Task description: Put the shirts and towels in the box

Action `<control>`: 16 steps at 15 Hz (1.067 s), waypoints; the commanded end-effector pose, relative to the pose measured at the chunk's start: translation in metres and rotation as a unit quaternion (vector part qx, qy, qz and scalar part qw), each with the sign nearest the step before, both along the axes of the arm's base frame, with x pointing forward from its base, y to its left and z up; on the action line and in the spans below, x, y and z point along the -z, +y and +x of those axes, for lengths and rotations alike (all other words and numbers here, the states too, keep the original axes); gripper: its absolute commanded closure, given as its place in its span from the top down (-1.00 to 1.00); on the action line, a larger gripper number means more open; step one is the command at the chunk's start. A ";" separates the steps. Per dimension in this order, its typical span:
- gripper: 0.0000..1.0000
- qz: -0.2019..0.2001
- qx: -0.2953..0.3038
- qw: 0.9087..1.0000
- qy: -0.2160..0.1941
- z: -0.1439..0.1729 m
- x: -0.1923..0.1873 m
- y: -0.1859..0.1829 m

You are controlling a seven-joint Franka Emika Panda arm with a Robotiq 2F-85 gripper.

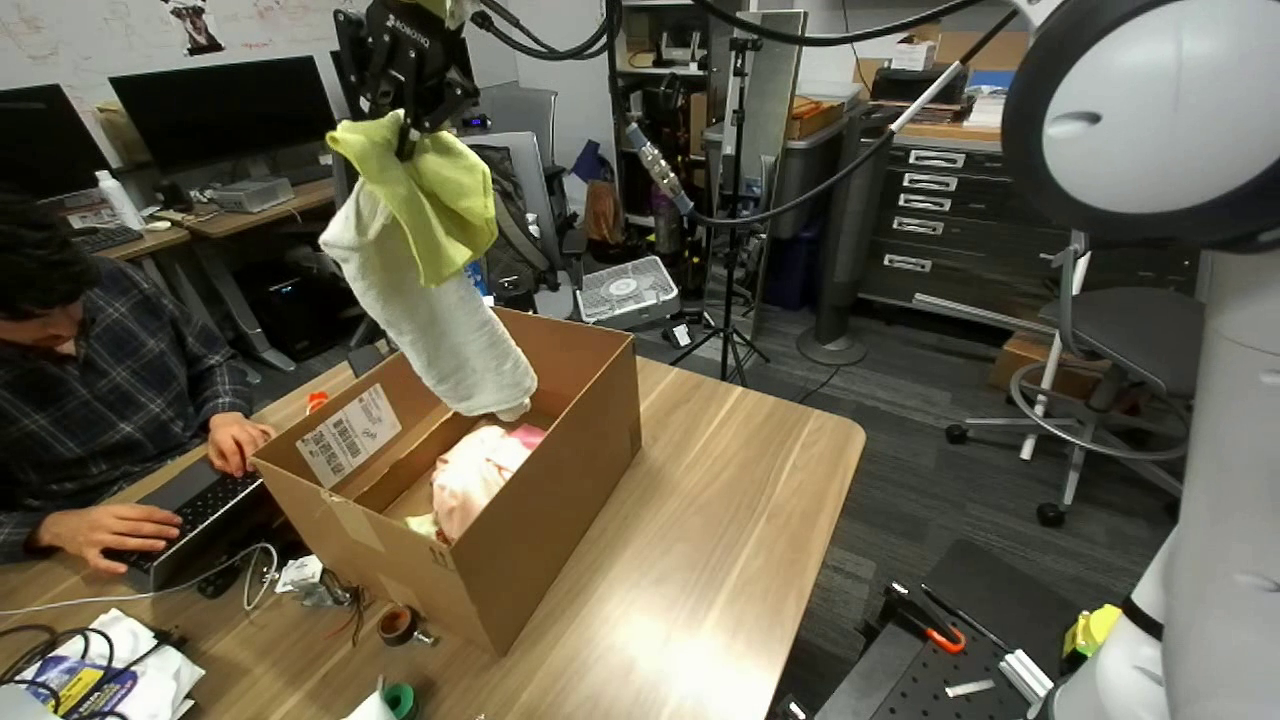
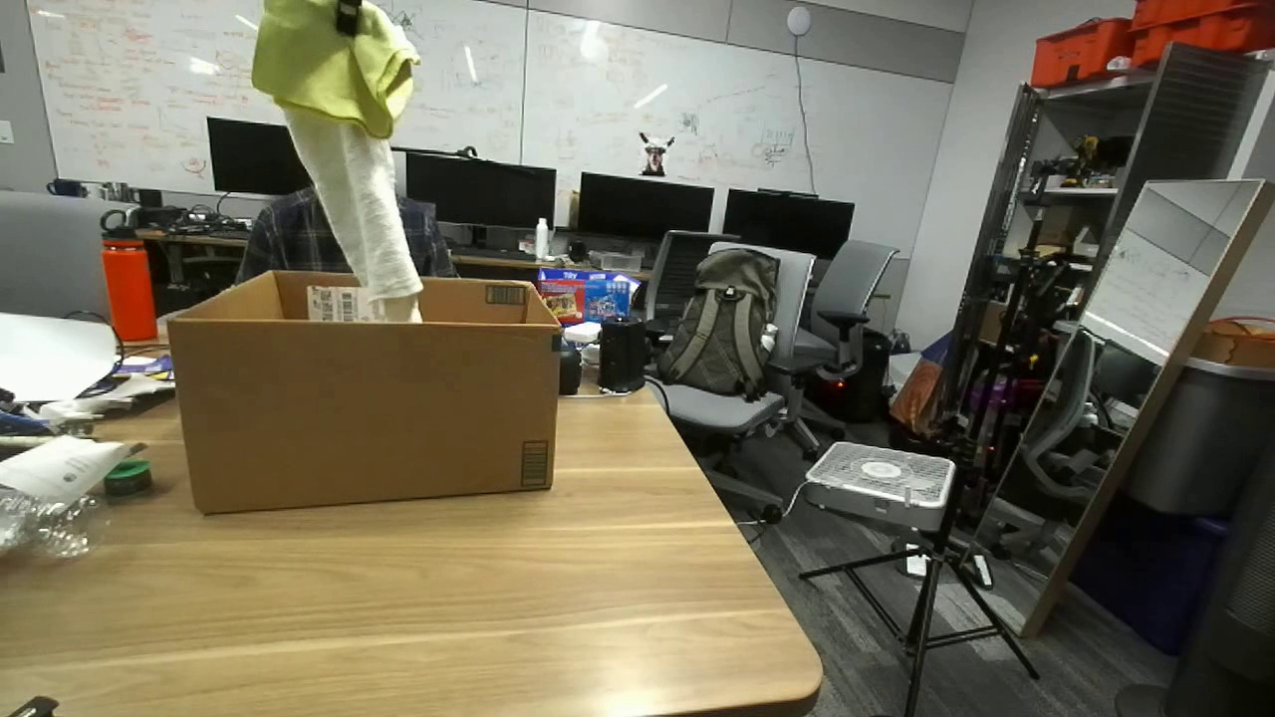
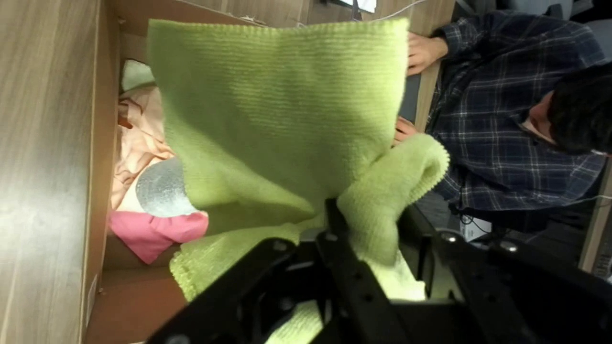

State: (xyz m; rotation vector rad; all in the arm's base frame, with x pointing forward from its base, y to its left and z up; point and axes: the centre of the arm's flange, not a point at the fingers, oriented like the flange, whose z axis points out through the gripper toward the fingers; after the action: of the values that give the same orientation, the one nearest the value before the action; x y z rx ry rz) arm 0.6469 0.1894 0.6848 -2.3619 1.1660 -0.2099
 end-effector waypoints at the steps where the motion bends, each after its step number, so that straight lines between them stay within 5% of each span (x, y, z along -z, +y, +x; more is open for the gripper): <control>1: 0.35 -0.003 -0.058 0.998 0.015 -0.001 -0.010 -0.001; 6: 1.00 -0.040 -0.116 0.990 0.067 -0.014 0.006 -0.008; 16: 1.00 -0.102 -0.280 0.950 0.097 -0.090 0.043 -0.023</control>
State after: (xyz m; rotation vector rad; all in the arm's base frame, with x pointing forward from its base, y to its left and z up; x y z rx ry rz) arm 0.6022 0.1735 0.6494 -2.7928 0.6499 0.1166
